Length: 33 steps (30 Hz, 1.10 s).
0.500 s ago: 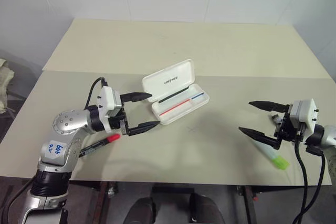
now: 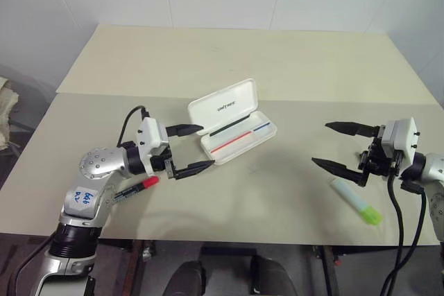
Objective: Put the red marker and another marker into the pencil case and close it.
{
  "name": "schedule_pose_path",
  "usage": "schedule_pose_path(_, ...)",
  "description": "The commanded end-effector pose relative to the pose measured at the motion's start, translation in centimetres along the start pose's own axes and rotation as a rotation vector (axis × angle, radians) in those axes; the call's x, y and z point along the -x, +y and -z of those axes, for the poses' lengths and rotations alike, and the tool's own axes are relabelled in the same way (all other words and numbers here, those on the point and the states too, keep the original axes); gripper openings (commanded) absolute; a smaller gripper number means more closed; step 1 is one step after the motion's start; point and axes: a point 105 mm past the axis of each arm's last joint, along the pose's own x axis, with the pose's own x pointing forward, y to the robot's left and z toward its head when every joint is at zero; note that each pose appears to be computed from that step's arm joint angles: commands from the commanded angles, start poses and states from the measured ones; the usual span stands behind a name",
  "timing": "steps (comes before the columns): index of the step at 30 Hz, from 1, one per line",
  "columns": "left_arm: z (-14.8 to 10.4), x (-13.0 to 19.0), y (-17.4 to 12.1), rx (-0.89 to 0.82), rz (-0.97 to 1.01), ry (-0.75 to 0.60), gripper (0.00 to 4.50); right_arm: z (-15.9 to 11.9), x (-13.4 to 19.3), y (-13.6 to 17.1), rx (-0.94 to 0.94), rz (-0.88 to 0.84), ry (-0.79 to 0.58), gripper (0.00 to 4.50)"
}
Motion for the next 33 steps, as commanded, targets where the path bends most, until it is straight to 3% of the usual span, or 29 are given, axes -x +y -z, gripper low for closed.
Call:
schedule_pose_path(1,-0.2,0.0,0.6,-0.041,-0.031,0.012,3.83,-0.9,-1.0,0.3,0.029,-0.013,-0.049,4.50)
schedule_pose_path(4,0.3,-1.2,0.5,-0.034,-0.028,0.032,2.87,-1.2,-1.4,0.6,0.030,-0.037,-0.070,4.50)
schedule_pose_path(11,1.2,-3.1,0.2,0.009,-0.017,0.057,2.87,-2.2,-1.9,2.2,0.021,-0.105,-0.088,4.50)
schedule_pose_path(21,4.2,-5.7,-0.2,0.062,0.029,0.238,2.87,-2.6,-1.9,2.5,0.030,-0.146,-0.083,4.50)
schedule_pose_path(29,5.0,-6.4,-0.4,0.076,0.069,0.311,2.87,-3.4,-3.0,3.5,0.041,-0.135,-0.136,4.50)
schedule_pose_path(33,4.8,-7.1,-0.8,0.167,0.101,0.329,2.87,-3.6,-3.0,3.8,0.050,-0.124,-0.145,4.50)
